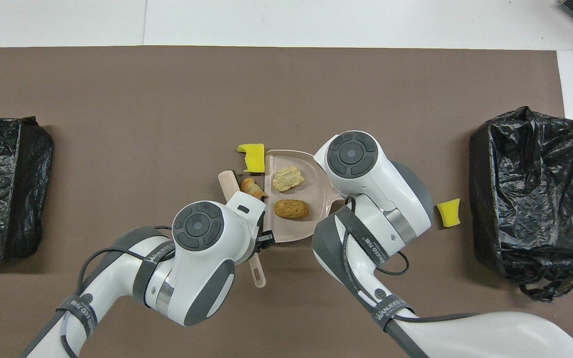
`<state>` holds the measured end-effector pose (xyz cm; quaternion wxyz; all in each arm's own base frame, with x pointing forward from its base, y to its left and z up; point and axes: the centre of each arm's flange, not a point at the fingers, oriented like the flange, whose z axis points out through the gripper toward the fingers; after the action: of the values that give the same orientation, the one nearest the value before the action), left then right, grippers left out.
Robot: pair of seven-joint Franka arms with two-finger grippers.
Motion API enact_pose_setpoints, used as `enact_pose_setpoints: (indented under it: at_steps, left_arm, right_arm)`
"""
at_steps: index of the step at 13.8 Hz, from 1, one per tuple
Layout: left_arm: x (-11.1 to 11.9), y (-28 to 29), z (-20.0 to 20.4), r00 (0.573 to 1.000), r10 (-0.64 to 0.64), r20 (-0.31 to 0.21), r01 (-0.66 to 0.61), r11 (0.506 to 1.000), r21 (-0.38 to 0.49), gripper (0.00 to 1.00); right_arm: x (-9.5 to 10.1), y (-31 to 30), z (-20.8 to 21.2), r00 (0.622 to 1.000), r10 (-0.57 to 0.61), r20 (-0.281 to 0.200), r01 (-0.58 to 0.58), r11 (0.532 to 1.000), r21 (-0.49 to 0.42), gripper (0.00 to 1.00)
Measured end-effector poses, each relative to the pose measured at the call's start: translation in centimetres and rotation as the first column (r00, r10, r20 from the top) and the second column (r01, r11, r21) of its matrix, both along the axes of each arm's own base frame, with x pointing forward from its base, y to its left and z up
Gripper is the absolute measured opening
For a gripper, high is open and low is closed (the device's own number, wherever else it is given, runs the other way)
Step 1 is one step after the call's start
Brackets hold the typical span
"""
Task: Sweep and dump trash in bin
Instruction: 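Sweep more chunks into the dustpan with the left gripper's brush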
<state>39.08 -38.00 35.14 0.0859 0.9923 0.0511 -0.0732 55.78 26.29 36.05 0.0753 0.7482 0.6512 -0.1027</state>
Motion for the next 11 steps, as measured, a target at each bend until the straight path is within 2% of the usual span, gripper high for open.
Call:
enact_pose_setpoints:
  at_steps: [3, 6, 8, 11]
  left_arm:
    - [-1.9, -2.9, 1.3, 0.998, -0.059, 0.021, 0.06, 0.998, -0.024, 0.26]
    - [-1.3, -2.9, 3.5, 0.997, -0.07, 0.026, 0.07, 0.997, -0.03, 0.26]
    - [0.8, -0.9, 4.6, 0.992, -0.113, 0.057, 0.113, 0.994, 0.004, 0.26]
    - [6.3, 5.2, 4.6, 0.966, -0.238, 0.101, 0.234, 0.971, 0.051, 0.26]
  right_arm:
    - [-0.4, 0.3, -0.1, 1.0, -0.031, -0.006, 0.031, 0.999, -0.01, 0.31]
    - [-0.2, 0.1, -0.1, 0.999, -0.041, -0.006, 0.041, 0.999, -0.006, 0.31]
    - [0.0, -0.2, 0.0, 0.999, -0.045, -0.005, 0.045, 0.999, -0.006, 0.31]
    - [0.7, -0.4, 0.8, 1.0, -0.02, 0.01, 0.02, 1.0, -0.011, 0.31]
